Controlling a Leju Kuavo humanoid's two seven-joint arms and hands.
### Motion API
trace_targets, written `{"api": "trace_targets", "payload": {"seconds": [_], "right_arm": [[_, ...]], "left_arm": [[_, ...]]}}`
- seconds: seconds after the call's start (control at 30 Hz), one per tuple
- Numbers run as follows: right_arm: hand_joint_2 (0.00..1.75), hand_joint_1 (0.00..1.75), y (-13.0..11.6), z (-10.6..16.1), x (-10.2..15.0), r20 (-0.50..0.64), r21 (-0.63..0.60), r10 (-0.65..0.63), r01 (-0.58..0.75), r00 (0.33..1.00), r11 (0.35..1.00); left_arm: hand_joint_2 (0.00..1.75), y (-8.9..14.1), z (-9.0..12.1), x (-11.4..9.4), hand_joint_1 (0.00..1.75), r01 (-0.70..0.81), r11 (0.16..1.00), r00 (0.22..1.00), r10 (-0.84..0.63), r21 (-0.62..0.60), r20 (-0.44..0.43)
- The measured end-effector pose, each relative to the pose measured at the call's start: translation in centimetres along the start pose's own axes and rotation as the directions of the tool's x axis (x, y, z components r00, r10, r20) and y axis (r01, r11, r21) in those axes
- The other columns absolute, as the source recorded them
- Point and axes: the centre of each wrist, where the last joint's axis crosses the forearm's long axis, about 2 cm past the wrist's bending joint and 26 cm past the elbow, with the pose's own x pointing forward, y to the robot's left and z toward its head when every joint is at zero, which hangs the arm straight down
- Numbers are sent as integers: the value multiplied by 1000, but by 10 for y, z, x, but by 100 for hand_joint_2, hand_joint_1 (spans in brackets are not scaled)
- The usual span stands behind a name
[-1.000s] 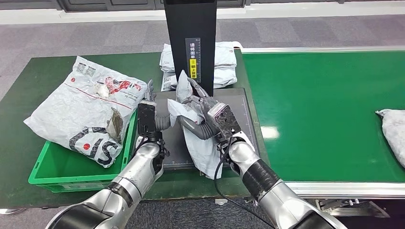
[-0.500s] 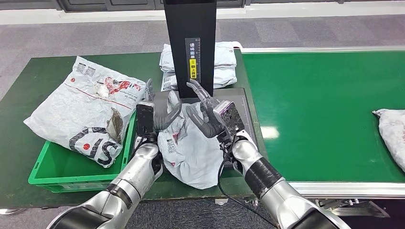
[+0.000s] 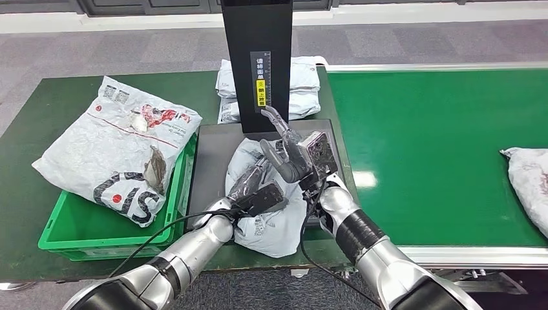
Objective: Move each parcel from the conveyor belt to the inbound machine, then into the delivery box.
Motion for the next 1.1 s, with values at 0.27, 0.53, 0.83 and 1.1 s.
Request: {"api": "trace_targets", "payload": {"seconds": [0.27, 0.53, 0.83, 1.1], "right_arm": [[0, 0, -10, -2, 10, 5, -32, 24, -24, 1000, 999], [0, 0, -27, 10, 17, 35, -87, 40, -37, 999, 996], [0, 0, -30, 14, 18, 43, -90, 47, -43, 998, 995], [0, 0, -31, 19, 18, 43, -111, 56, -51, 998, 993]], "left_arm": [[175, 12, -1, -5, 175, 265, 950, 951, -285, -164, -120], [175, 15, 2, -10, 175, 371, 926, 917, -377, -70, -131], [175, 15, 3, -11, 175, 372, 926, 916, -378, -69, -133], [175, 13, 6, -12, 175, 379, 923, 922, -371, 66, -109]]}}
